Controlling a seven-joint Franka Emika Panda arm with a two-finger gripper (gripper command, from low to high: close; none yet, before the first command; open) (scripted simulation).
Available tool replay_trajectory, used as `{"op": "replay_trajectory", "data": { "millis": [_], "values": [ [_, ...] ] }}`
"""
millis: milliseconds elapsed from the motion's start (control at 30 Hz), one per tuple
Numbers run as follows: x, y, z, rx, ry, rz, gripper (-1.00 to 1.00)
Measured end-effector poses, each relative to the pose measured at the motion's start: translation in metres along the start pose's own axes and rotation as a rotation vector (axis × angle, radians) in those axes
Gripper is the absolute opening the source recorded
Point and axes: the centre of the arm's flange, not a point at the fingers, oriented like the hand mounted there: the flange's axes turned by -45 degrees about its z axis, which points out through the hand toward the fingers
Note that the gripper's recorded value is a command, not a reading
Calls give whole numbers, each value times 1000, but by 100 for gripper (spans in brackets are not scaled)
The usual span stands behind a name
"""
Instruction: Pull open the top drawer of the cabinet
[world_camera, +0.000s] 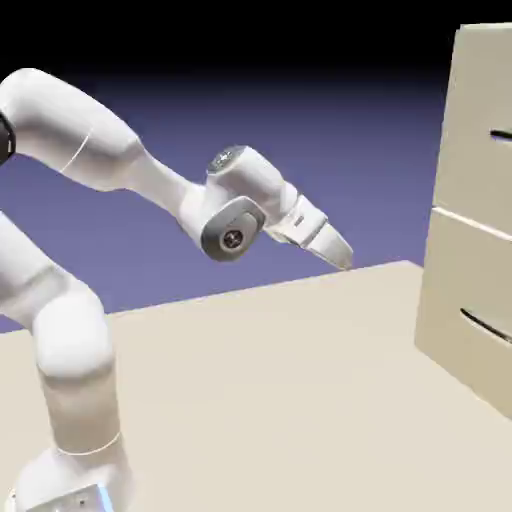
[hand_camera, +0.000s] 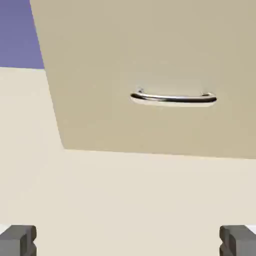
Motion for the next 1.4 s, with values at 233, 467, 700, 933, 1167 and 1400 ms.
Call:
{"op": "replay_trajectory", "data": {
  "millis": [233,467,700,933,1167,1400],
  "values": [
    [66,-6,-29,13,158,-485,100],
    [118,0,-50,-61,293,-951,100],
    [156,15,-58,-205,375,-1405,100],
    [184,33,-50,-399,381,-1855,100],
    [203,53,-27,-617,293,-2310,100],
    [216,70,7,-840,96,-2774,100]
  ]
}}
